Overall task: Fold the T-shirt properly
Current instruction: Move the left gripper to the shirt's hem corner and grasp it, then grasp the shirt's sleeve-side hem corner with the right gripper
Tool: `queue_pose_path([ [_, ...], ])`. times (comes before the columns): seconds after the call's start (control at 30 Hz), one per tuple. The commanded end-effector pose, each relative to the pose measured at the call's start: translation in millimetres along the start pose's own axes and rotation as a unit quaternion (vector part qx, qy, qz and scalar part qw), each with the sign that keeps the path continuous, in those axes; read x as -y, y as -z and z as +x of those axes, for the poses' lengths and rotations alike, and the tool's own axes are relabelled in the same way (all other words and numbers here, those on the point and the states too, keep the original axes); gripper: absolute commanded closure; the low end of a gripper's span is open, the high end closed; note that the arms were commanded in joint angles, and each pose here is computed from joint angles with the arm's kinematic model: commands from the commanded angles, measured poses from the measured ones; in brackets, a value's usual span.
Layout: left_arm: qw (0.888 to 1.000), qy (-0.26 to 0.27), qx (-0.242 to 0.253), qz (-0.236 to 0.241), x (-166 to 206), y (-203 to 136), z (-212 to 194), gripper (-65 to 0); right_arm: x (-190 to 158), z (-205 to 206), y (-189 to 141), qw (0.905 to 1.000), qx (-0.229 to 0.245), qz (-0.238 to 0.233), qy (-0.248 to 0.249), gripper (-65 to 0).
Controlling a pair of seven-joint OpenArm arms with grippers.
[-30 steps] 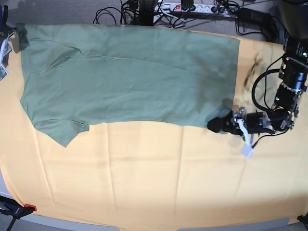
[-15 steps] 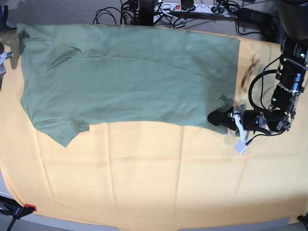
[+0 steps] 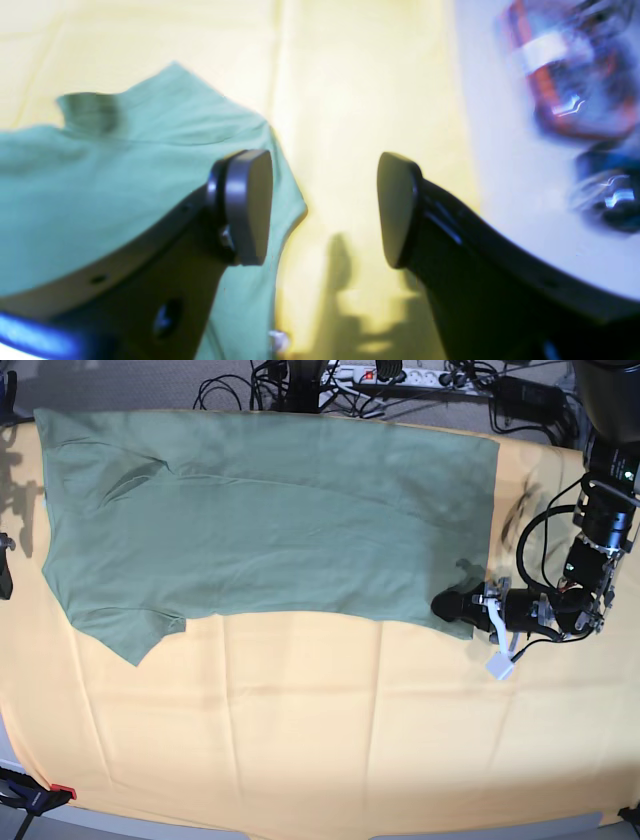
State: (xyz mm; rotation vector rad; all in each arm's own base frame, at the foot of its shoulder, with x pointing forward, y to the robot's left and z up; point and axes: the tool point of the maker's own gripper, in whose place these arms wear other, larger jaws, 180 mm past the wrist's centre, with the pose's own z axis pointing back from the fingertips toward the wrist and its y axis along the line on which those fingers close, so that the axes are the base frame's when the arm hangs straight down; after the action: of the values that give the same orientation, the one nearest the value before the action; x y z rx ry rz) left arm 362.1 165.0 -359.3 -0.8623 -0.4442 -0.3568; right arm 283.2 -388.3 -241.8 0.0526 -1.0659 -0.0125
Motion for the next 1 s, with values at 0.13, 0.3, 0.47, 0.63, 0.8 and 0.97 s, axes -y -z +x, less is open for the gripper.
queue_pose_path([
  [0.13,1.000,0.010,0.013,0.002,1.4,-7.7,13.7,0.0,2.9,12.9,31.6,0.9953,0.013,0.055,0.078,-35.1],
  [0.3,1.000,0.010,0.013,0.002,1.2,-7.8,13.5,0.0,-19.3,-6.1,75.6,0.9883,-0.044,0.101,0.105,-35.2],
  [0.47,1.000,0.010,0.013,0.002,1.2,-7.8,13.5,0.0,-37.3,-17.5,109.1,0.9825,-0.091,0.123,0.107,-35.2],
  [0.63,1.000,0.010,0.012,0.002,1.0,-8.1,13.3,0.0,-37.0,-28.3,129.1,0.9772,-0.117,0.120,0.131,-35.1],
  [0.8,1.000,0.010,0.012,0.002,1.0,-8.1,13.3,0.0,-43.2,-46.7,138.8,0.9715,-0.130,0.126,0.153,-35.1],
  [0.97,1.000,0.010,0.013,0.002,1.1,-8.0,13.5,0.0,-64.8,-64.3,138.2,0.9629,-0.165,0.161,0.141,-30.9],
])
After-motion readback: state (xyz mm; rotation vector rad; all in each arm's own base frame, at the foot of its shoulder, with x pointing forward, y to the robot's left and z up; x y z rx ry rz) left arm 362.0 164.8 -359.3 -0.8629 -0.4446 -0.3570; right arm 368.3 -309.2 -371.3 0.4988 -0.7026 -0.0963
